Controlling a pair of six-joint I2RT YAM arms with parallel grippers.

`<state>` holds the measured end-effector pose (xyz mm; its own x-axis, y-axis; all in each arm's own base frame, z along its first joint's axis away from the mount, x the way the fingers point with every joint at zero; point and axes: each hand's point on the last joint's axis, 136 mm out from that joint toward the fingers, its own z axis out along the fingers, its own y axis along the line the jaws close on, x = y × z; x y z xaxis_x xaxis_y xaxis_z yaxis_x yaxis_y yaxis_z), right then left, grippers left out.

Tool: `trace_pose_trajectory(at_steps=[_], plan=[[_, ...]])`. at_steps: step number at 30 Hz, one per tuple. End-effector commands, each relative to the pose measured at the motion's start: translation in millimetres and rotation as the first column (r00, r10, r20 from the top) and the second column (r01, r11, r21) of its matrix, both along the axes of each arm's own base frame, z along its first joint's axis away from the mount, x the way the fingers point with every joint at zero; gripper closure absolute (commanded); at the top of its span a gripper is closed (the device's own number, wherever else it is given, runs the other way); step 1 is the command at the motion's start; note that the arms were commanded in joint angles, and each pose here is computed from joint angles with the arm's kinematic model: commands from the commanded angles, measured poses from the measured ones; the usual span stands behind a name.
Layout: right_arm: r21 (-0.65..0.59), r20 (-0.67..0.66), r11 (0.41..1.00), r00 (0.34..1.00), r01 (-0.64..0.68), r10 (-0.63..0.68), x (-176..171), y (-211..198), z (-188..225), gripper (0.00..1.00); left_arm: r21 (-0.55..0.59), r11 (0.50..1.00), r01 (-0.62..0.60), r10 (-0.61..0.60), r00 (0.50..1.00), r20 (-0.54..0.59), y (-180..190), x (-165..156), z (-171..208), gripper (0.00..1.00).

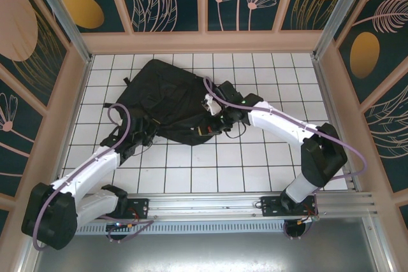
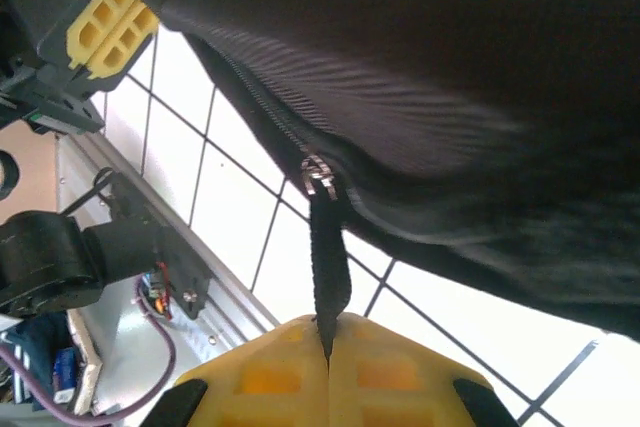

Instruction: Pack books, pencil case, and school supplies into a backpack

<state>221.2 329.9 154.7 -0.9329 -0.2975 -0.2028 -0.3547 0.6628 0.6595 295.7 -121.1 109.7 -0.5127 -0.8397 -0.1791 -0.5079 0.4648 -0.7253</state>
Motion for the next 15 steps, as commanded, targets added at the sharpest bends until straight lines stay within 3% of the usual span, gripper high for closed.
trace_pose_trajectory(at_steps=[1,3,5,9,15], plan=[[0.072,-0.082,0.997,0.996,0.035,-0.029,-9,19,23,1.0,0.113,0.994,-0.009,0.004,0.999,0.046,15,13,18,0.49],[0.103,-0.128,0.991,0.989,0.084,-0.07,-8,32,28,1.0,0.142,0.99,0.006,-0.012,0.999,0.045,17,12,24,0.33],[0.116,-0.166,0.983,0.979,0.142,-0.122,-7,41,28,1.0,0.153,0.988,0.02,-0.025,0.999,0.031,17,8,29,0.25],[0.149,-0.225,0.97,0.962,0.194,-0.158,-13,63,32,1.0,0.114,0.993,0.043,-0.038,0.998,-0.042,13,-8,30,0.21],[0.186,-0.225,0.965,0.964,0.187,-0.144,-19,84,44,1.0,-0.052,0.998,0.037,-0.043,0.992,-0.118,-17,-28,28,0.18]])
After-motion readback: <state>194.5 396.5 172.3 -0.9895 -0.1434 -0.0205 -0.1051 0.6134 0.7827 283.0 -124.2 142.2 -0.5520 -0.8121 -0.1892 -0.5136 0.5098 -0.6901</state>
